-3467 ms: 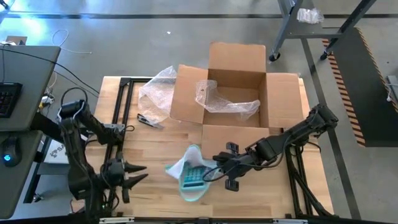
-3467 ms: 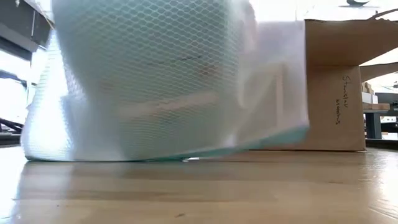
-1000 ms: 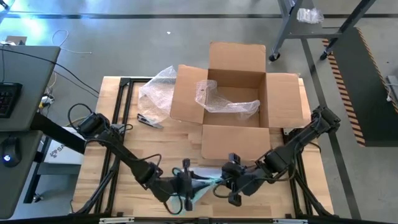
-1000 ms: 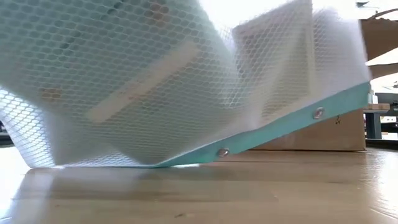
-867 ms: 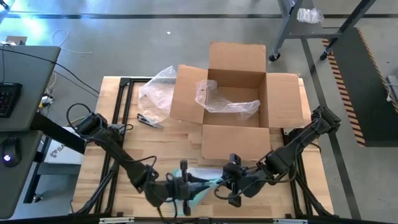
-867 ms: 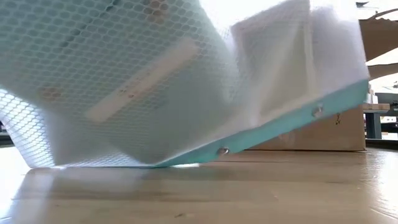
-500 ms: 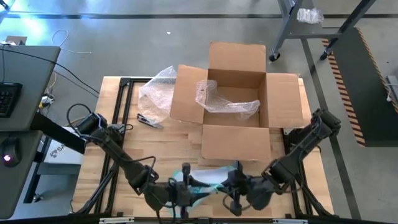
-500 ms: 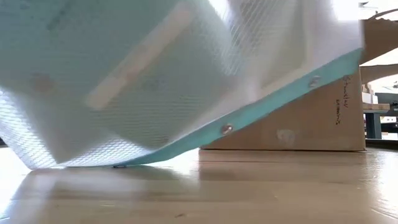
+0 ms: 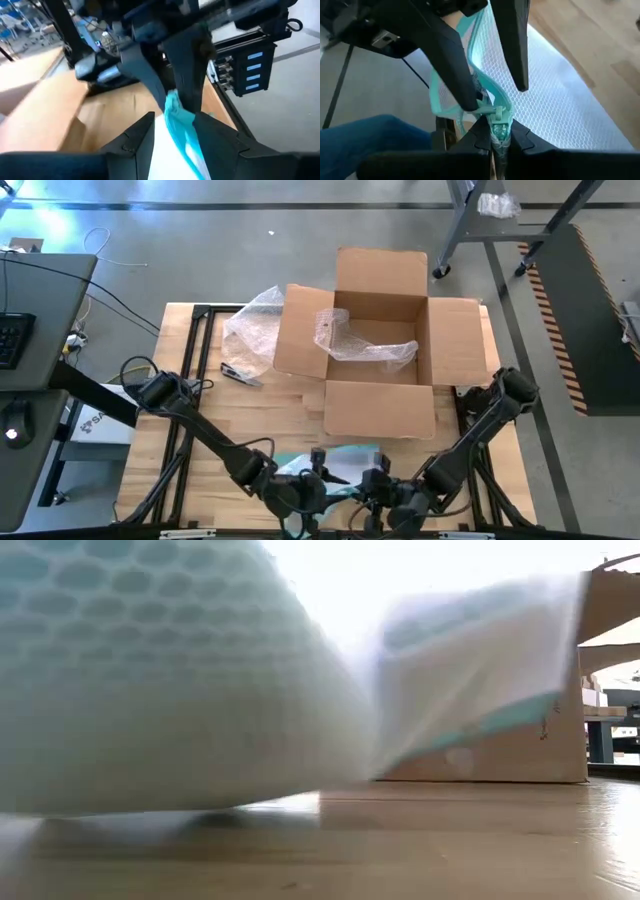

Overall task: Unpack boxes
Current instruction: Close the white zip bag

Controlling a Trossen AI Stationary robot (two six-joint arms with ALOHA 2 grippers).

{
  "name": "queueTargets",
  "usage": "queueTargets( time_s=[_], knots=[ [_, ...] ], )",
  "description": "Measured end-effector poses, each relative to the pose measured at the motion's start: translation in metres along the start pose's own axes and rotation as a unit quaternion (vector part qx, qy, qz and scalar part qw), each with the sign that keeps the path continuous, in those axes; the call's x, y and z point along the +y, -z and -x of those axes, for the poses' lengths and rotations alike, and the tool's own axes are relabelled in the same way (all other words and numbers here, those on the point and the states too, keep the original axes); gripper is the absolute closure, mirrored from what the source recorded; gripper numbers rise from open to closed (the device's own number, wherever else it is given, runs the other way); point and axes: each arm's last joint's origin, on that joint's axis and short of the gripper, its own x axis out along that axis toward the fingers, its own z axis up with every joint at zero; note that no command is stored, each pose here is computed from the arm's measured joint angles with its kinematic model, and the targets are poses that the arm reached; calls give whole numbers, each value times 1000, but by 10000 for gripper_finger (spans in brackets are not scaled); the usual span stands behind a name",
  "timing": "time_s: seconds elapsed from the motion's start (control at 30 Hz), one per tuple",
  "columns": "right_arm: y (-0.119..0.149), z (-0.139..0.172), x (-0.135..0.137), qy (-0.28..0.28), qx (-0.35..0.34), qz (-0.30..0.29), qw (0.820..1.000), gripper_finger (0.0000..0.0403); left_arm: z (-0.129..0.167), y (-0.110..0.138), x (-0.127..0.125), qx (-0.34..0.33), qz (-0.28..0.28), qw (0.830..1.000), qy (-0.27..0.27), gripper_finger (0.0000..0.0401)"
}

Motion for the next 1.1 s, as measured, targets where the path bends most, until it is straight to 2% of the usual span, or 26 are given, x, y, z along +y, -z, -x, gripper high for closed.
queueTargets(
  time_s=[0.23, 0.53, 0.87, 0.97, 1.1],
  knots=[
    [7, 5, -1, 22, 2, -21, 1000, 403, -13, 13, -11, -4, 48, 999, 19, 272],
    [9, 6, -1, 25, 3, -20, 999, 403, -25, 29, -22, -12, 55, 998, -43, 272],
    [3, 11, 5, 18, -11, -20, 1000, 403, -26, 43, -22, 39, 42, 997, -57, 274],
    [4, 13, 7, 13, -8, -14, 1000, 403, -26, 44, -21, 45, 54, 996, -62, 287],
    [7, 15, 7, 11, 3, -16, 1000, 403, -23, 42, -20, 48, 40, 996, -61, 331]
  ],
)
